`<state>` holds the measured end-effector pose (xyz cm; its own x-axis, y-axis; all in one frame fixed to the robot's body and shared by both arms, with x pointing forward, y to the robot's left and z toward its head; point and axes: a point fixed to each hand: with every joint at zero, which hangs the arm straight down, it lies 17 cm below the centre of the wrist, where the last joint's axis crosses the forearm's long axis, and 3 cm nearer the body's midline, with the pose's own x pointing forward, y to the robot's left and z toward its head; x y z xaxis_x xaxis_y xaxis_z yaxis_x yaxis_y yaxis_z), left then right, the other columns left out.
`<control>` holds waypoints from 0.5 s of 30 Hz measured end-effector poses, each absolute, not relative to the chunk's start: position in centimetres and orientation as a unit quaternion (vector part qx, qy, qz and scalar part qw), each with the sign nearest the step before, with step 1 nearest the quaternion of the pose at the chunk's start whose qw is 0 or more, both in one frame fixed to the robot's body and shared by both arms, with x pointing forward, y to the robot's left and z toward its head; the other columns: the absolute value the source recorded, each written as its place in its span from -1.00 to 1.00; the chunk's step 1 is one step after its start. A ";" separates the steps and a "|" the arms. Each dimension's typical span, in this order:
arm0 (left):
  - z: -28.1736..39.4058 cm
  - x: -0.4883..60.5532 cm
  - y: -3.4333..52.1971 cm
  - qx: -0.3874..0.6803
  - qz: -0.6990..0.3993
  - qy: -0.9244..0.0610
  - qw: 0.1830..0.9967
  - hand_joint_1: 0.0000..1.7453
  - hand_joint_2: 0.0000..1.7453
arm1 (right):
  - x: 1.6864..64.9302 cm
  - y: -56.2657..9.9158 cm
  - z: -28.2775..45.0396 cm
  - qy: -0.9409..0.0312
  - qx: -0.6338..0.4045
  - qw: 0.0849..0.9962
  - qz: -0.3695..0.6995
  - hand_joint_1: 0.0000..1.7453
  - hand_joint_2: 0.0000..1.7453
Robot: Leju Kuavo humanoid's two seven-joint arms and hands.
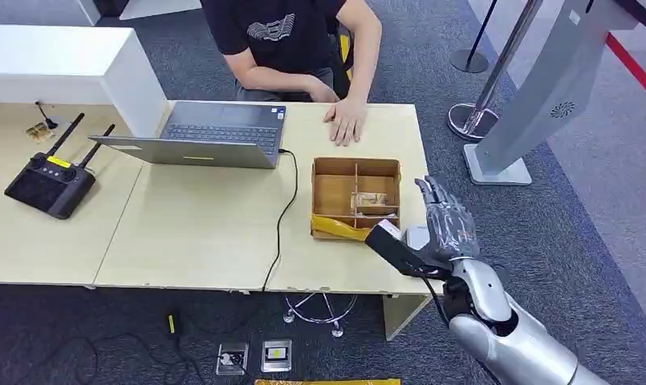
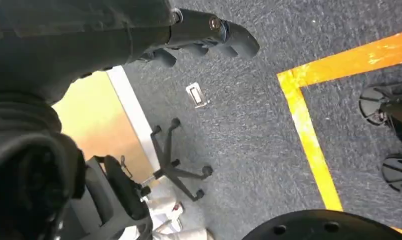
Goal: Pass the card to the sensor for recognition and then transmit it.
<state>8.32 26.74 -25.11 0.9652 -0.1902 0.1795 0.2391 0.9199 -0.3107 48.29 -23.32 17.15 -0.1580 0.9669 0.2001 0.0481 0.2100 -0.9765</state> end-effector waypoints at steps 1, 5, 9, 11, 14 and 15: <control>-25.1 8.4 26.7 -0.167 -0.110 -0.073 0.977 -1.00 -1.00 | 48.4 -22.8 17.1 -0.606 -0.417 0.493 0.465 -1.00 1.00; -25.1 8.2 26.7 -0.167 -0.112 -0.071 0.977 -1.00 -1.00 | 48.8 -21.3 16.2 -0.608 -0.407 0.496 0.468 -1.00 1.00; -25.1 8.5 26.6 -0.168 -0.112 -0.072 0.977 -1.00 -1.00 | 49.5 -20.0 15.7 -0.615 -0.398 0.501 0.461 -1.00 1.00; -25.1 8.6 26.6 -0.167 -0.113 -0.073 0.977 -1.00 -1.00 | 49.8 -19.5 15.6 -0.618 -0.395 0.501 0.460 -1.00 1.00; -25.1 8.7 26.7 -0.166 -0.115 -0.069 0.977 -1.00 -1.00 | 50.2 -18.8 15.2 -0.620 -0.388 0.505 0.458 -1.00 1.00; -25.1 8.7 26.6 -0.167 -0.116 -0.069 0.977 -1.00 -1.00 | 50.4 -18.6 15.0 -0.620 -0.386 0.506 0.459 -1.00 1.00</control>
<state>8.73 26.61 -25.05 0.9639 -0.2029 0.1726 0.2486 0.9178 -0.3095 50.36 -18.57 14.98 -0.1896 0.9430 0.2733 0.0129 0.2807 -0.9597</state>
